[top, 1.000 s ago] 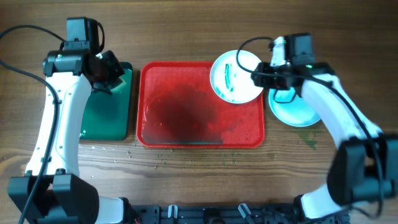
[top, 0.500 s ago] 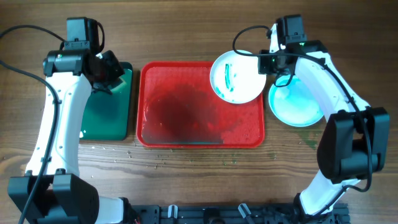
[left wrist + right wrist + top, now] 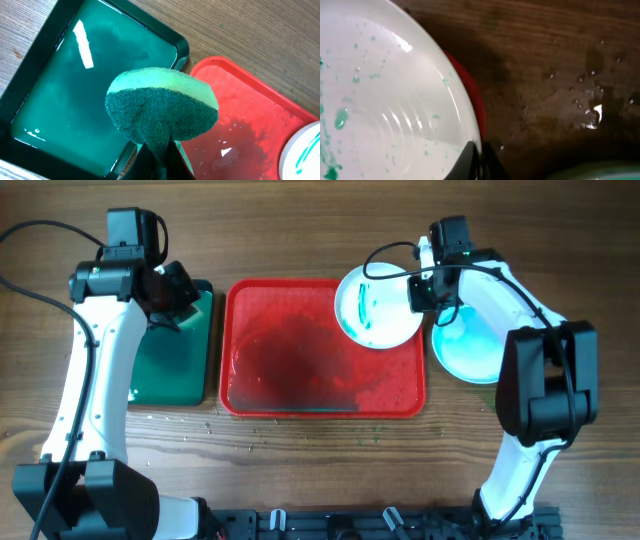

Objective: Clean dirty plates on tray and stack at the side
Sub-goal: 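Grasp the last plate with right gripper and pull it to tray center, then scrub the last plate with the sponge in the left gripper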

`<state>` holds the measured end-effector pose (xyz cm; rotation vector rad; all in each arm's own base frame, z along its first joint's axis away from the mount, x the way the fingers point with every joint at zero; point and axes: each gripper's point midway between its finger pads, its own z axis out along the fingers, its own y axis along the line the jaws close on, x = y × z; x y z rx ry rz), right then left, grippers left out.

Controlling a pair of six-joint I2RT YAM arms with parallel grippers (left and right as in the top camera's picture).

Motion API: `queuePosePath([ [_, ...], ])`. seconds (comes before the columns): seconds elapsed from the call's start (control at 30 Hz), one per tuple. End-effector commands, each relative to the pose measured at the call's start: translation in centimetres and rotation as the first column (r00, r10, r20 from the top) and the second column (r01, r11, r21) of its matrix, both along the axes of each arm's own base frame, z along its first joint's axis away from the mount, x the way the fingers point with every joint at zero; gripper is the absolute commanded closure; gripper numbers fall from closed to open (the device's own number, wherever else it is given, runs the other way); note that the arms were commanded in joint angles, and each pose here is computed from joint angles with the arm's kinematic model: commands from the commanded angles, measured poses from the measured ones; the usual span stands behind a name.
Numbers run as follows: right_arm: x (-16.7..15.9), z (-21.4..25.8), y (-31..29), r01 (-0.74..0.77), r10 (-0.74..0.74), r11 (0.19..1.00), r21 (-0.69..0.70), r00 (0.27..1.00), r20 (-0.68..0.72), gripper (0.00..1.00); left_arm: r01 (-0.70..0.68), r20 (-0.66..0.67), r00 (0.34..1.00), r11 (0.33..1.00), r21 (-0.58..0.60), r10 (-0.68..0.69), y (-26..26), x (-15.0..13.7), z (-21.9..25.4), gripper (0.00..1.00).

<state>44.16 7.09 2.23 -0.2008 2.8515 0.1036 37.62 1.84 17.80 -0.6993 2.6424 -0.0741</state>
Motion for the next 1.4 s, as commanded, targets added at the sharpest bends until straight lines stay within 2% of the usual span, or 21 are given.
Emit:
queuePosePath([
  [0.0,0.4,4.0,-0.6,0.033,-0.031,0.999,-0.019,0.997,0.074,0.96,-0.02,0.005,1.0,1.0,-0.011,0.02,0.2,0.2,0.1,0.96],
  [0.13,-1.0,7.6,2.6,-0.022,0.012,0.994,0.106,0.995,0.095,0.96,-0.021,0.004,1.0,1.0,-0.011,0.021,0.2,0.2,0.0,0.96],
  [0.2,-2.0,7.9,4.5,0.057,-0.066,0.987,0.147,0.996,0.057,0.96,-0.039,0.005,0.999,0.999,-0.019,0.039,0.2,0.2,0.0,0.96],
  [0.33,-4.8,5.7,9.2,0.225,-0.22,0.966,0.127,0.974,-0.048,0.96,-0.067,0.003,0.998,0.997,-0.032,0.067,0.1,0.1,-0.1,0.96],
  [0.47,-7.2,3.2,13.6,0.263,-0.25,0.958,0.112,0.961,-0.119,0.96,-0.068,-0.01,0.998,0.997,-0.032,0.067,0.1,-0.2,-0.5,0.96],
  [0.63,-9.9,-0.3,16.7,0.179,-0.154,0.979,0.1,0.963,-0.223,0.96,-0.125,-0.003,0.992,0.99,-0.06,0.125,-0.2,0.0,-0.5,0.96],
  [0.67,-10.0,-0.6,16.9,0.161,-0.132,0.981,0.11,0.964,-0.233,0.92,-0.12,-0.002,0.993,0.991,-0.06,0.12,-0.4,0.0,-0.5,0.96],
  [0.73,-9.8,-1.0,17.6,0.104,-0.071,0.985,0.135,0.97,-0.231,0.79,-0.105,-0.003,0.994,0.993,-0.059,0.105,-0.9,0.0,-0.5,0.96],
  [0.8,-9.6,-1.3,17.9,0.064,-0.031,0.987,0.146,0.976,-0.218,0.76,-0.091,-0.008,0.996,0.994,-0.059,0.091,-1.5,-0.1,-0.7,0.96],
  [0.97,-9.2,-1.8,18.3,0.044,-0.011,0.987,0.157,0.978,-0.209,0.77,-0.05,-0.046,0.998,0.994,-0.098,0.046,-3.5,-0.8,-1.9,0.96],
  [1.03,-9.3,-2.2,18.3,0.044,-0.009,0.987,0.157,0.976,-0.217,0.96,-0.031,-0.065,0.998,0.995,-0.097,0.025,-4.0,-1.3,-2.5,0.96],
  [1.2,-9.5,-2.3,18.9,0.013,0.029,0.982,0.186,0.974,-0.223,0.96,0.145,-0.118,0.981,0.986,-0.087,-0.155,-6.9,-3.0,-5.7,0.96],
  [1.37,-9.5,-2.3,19.2,-0.012,0.058,0.979,0.203,0.973,-0.221,0.96,0.272,-0.097,0.955,0.958,-0.087,-0.28,-9.7,-3.9,-10.2,0.96],
])
